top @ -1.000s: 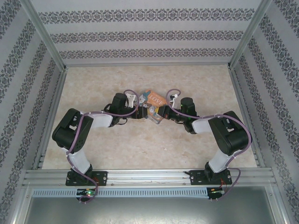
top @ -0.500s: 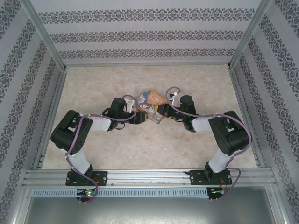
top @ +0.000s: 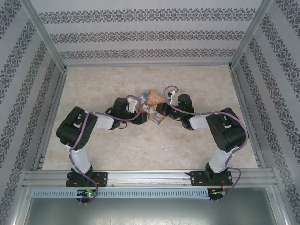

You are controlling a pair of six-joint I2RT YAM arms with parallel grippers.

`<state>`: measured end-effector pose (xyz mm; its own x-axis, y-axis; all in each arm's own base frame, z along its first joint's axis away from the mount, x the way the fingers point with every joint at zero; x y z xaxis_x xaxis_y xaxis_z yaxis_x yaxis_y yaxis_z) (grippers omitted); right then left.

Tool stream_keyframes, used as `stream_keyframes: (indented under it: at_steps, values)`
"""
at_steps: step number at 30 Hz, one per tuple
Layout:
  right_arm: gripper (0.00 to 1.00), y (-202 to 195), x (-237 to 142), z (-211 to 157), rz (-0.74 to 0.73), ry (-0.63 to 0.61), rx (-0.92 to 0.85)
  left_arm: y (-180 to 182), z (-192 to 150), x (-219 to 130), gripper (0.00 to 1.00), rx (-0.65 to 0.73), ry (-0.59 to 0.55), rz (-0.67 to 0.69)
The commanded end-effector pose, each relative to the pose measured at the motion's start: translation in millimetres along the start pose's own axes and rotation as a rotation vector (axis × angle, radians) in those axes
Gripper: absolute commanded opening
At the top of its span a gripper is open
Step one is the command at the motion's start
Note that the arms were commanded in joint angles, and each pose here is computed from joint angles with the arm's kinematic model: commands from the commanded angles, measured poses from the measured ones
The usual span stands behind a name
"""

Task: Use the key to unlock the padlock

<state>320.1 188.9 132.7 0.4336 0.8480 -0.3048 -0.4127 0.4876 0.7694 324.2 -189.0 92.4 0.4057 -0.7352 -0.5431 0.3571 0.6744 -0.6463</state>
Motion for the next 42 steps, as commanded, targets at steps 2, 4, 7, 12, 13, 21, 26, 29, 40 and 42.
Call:
stream_keyframes:
  at_steps: [2,4,7,12,13,21,26,29,40,42]
  values:
    - [0.0,-4,6,-1,-0.019,0.006,-0.006,1,6,3,0.61,0.082,-0.011,-0.026]
    - [0.0,-4,6,-1,-0.02,0.006,-0.009,3,4,5,0.6,0.087,0.0,-0.025]
    - [0.0,-5,7,-4,-0.033,0.025,0.0,3,3,7,0.58,0.091,0.015,-0.032]
    - [0.0,-5,6,-4,-0.041,0.032,-0.007,-1,3,9,0.54,0.112,0.02,-0.04]
    - [0.0,-4,6,-4,-0.041,0.033,-0.007,-1,3,9,0.54,0.117,0.023,-0.04]
    - [0.0,-2,5,-3,-0.039,0.035,-0.013,-5,0,14,0.54,0.139,0.048,-0.025]
    - [0.0,-1,5,-3,-0.039,0.035,-0.017,-9,0,17,0.54,0.156,0.064,-0.012]
    - [0.0,-1,4,-3,-0.038,0.034,-0.017,-10,-1,19,0.53,0.162,0.074,0.0]
    - [0.0,0,4,-4,-0.037,0.035,-0.019,-9,-2,26,0.51,0.149,0.076,0.036]
    - [0.0,0,4,-3,-0.037,0.035,-0.019,-9,-1,27,0.49,0.146,0.072,0.04]
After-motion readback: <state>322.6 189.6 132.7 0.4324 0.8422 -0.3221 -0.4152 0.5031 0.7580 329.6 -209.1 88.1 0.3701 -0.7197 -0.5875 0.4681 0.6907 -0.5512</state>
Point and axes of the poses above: each hand's point on the last joint's axis, 136 mm out from that joint toward the fingers, its own x axis out along the fingers, its own y axis along the line the jaws close on, z = x × y, the point moved 9 cm from there along -x, back along the fingers, and after that the axes turned 9 degrees about -x, right-handed, at the moved point
